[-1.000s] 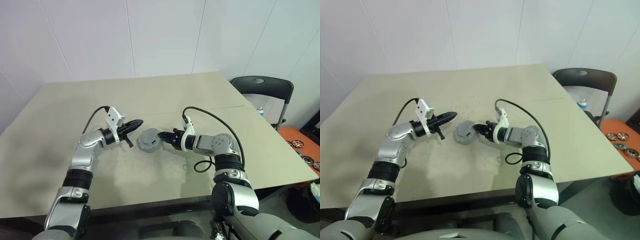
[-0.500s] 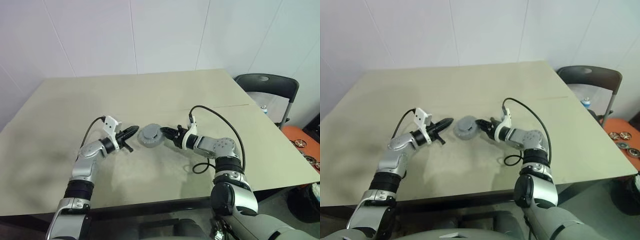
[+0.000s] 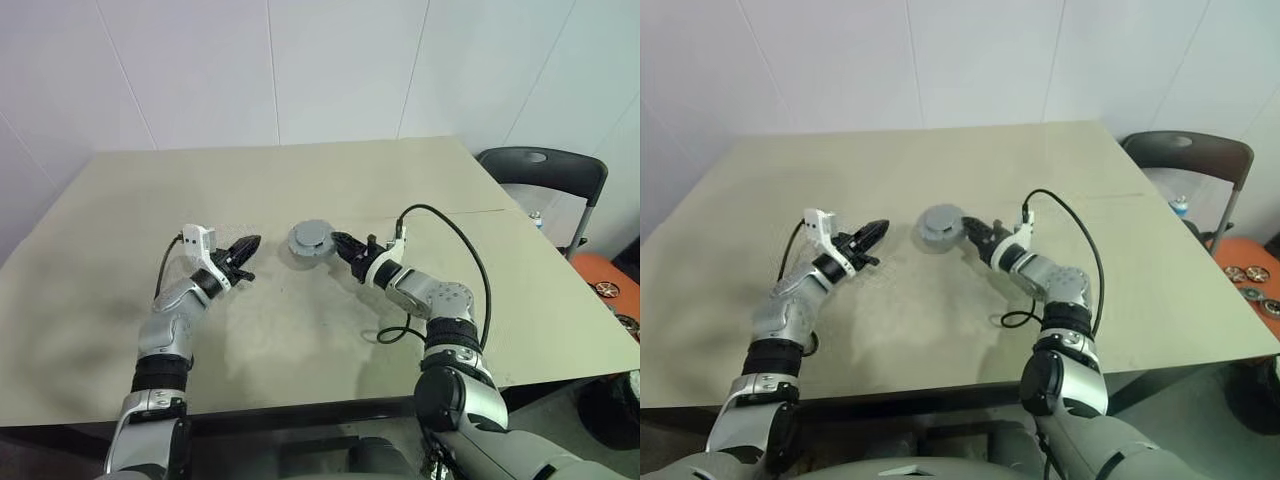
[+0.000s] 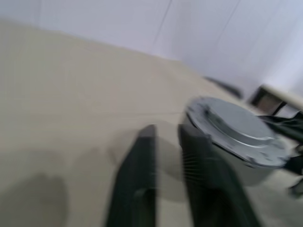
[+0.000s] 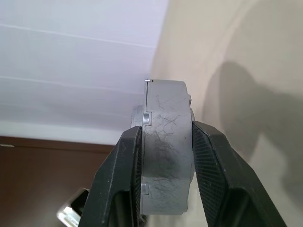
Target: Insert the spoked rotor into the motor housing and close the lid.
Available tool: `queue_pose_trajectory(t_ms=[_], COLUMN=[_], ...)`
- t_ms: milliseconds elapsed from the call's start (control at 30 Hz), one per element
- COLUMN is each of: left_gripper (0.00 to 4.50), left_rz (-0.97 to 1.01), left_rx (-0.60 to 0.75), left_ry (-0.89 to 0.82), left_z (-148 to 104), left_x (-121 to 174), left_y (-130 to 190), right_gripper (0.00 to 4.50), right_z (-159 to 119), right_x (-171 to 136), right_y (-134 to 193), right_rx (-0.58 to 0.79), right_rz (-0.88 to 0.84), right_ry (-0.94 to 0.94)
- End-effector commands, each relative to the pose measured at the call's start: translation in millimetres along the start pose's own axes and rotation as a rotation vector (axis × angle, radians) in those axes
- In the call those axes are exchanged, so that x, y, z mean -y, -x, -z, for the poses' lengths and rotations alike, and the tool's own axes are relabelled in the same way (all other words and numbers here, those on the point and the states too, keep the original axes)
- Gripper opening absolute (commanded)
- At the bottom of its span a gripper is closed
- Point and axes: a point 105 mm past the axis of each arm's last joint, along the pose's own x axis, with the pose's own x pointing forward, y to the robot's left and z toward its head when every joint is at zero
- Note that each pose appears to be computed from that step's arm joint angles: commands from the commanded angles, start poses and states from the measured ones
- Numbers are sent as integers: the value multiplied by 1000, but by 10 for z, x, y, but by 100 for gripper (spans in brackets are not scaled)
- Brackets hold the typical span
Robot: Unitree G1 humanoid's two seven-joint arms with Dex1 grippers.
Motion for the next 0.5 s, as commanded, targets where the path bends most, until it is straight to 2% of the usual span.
queue_pose_trajectory(t_ms=[33, 267, 500], left_gripper=[192, 420, 420], left_rz=[38, 38, 132], left_rx=[34, 39, 55], left_ry=[129, 402, 591], left_z=[-30, 77, 39], left_x=[132, 255, 462], left_y=[-69, -152, -161], right_gripper=[125, 125, 125], right_z=[-9, 16, 51], right_x=[-345, -357, -303], right_y=[-79, -83, -87], right_rx=[22, 19, 7], right_rz=[-151, -163, -143], right_ry=[-1, -6, -6])
